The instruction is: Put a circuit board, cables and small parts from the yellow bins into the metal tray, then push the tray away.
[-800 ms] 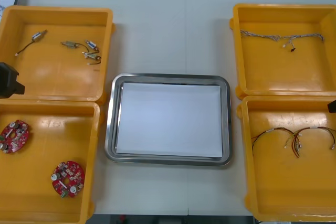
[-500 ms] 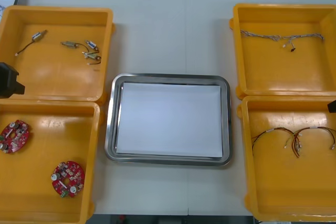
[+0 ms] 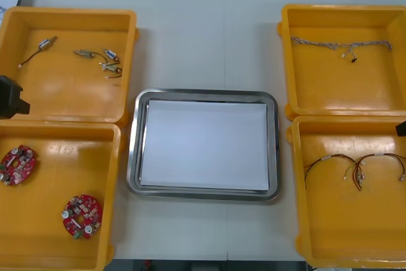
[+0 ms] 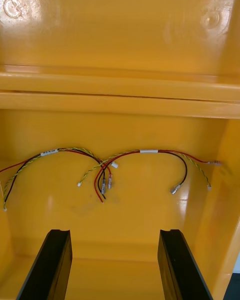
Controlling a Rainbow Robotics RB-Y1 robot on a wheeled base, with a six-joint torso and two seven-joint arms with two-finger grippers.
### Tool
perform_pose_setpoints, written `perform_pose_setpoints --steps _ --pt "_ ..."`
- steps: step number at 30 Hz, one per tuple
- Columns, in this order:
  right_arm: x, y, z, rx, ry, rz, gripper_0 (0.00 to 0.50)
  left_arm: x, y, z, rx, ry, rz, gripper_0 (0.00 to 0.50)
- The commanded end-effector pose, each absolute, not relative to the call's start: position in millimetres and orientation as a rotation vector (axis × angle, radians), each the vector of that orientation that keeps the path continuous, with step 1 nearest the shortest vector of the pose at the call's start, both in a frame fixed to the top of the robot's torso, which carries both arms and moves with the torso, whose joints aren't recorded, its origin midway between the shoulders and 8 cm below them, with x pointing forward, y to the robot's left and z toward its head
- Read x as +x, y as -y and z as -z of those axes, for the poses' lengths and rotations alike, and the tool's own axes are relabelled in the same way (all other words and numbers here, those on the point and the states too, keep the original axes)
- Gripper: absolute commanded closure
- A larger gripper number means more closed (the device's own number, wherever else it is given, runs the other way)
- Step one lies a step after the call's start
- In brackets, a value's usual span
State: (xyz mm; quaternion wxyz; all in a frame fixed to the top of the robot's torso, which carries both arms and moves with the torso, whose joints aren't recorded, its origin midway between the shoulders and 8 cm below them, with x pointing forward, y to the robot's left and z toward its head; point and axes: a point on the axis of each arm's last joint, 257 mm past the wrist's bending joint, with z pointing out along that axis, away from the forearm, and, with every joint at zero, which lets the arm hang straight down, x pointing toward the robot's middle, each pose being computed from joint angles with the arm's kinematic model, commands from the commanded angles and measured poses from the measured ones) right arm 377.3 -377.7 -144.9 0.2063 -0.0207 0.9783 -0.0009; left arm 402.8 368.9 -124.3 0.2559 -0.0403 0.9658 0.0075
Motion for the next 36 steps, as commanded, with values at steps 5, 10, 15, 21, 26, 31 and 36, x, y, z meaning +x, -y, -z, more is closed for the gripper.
perform_pose_setpoints --steps 5,10,15,21,26,31,36 --pt "375.9 381.4 142.1 0.027 -2.717 -0.026 0.000 411.7 -359.8 114.0 -0.005 -2.587 -0.033 0.000" --pt "375.9 381.4 142.1 0.027 -2.717 -0.026 0.000 411.7 -359.8 114.0 -0.005 -2.587 -0.033 0.000" --pt "375.9 381.4 142.1 0.027 -2.717 -0.026 0.000 411.7 -359.8 114.0 -0.005 -2.587 -0.033 0.000" --pt "375.9 381.4 142.1 0.027 -2.717 -0.026 0.000 411.7 -359.8 114.0 -0.005 -2.587 -0.033 0.000" --pt "375.9 381.4 142.1 0.027 -2.717 -0.026 0.000 411.7 -359.8 114.0 -0.005 -2.587 -0.033 0.000" --pt "375.9 381.4 142.1 0.027 -2.717 -0.026 0.000 411.7 -359.8 114.0 -0.005 -2.587 -0.033 0.000" --pt "375.9 381.4 142.1 0.027 -2.717 -0.026 0.000 411.7 -359.8 114.0 -0.005 -2.587 -0.033 0.000"
